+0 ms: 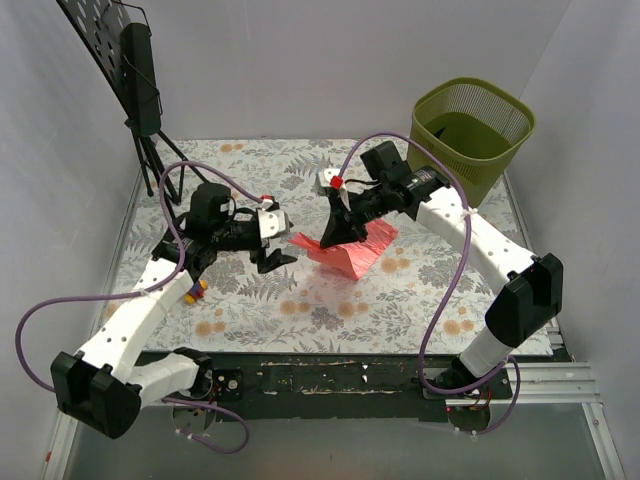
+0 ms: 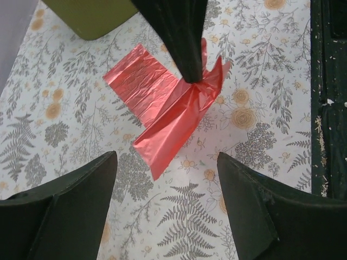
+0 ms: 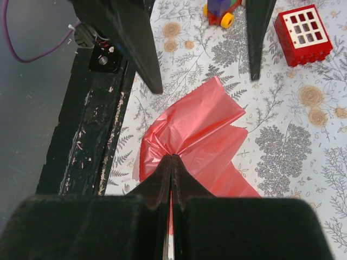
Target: Put the trash bags into the trash bin
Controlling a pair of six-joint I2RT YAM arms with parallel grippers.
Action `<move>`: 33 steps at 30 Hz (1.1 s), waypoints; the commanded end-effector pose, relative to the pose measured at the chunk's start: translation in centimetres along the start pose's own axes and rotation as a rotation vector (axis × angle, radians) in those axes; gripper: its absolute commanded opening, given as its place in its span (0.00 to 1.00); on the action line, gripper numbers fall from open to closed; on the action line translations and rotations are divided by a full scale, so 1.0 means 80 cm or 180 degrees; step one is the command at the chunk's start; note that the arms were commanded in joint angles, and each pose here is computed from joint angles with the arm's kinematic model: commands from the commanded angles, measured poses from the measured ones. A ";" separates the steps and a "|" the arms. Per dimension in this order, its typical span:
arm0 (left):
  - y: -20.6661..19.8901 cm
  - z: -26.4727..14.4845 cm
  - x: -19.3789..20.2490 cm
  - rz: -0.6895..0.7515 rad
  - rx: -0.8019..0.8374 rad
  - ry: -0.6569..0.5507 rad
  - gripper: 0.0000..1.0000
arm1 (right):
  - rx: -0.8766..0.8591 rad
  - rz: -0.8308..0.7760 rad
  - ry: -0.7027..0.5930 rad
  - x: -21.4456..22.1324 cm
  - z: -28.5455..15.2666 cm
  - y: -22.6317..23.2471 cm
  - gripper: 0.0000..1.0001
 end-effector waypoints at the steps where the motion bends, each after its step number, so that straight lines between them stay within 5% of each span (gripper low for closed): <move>1: -0.005 0.007 -0.030 0.0672 0.0108 -0.0192 0.72 | 0.0078 -0.0042 -0.0062 -0.026 -0.015 -0.003 0.01; 4: -0.004 0.010 -0.027 0.0819 0.0130 -0.0174 0.64 | 0.0129 -0.0042 -0.0049 -0.028 -0.017 -0.004 0.01; 12: 0.010 0.030 -0.024 0.0832 0.0182 0.0007 0.23 | 0.0188 -0.0034 -0.0011 -0.025 -0.018 -0.007 0.01; 19: 0.005 0.042 -0.024 0.0778 0.0313 0.0046 0.00 | 0.0213 -0.0032 -0.0018 -0.025 -0.020 -0.011 0.01; 24: -0.002 0.039 -0.025 0.0819 0.0334 0.0049 0.00 | 0.0372 -0.0025 0.0072 -0.020 -0.028 -0.017 0.02; 25: -0.002 0.039 -0.024 0.0792 0.0312 0.0083 0.00 | 0.0514 -0.0063 0.0166 -0.019 -0.034 -0.023 0.20; 28: 0.004 0.038 -0.030 0.0600 0.0184 0.0177 0.00 | 0.0994 -0.0379 0.0245 -0.033 -0.060 -0.035 0.52; 33: 0.009 0.039 -0.036 0.0183 0.0102 0.0318 0.00 | 0.1189 -0.0820 0.0124 -0.039 -0.072 -0.009 0.68</move>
Point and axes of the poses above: each gripper's point midway between its finger pads, its own z axis out along the fingers, its own y axis along the line the jaws close on, x = y × z, the point moved 5 cm from there along -z, back along the fingers, and after that the axes turned 14 degrees about -z, right-handed, at the moved point
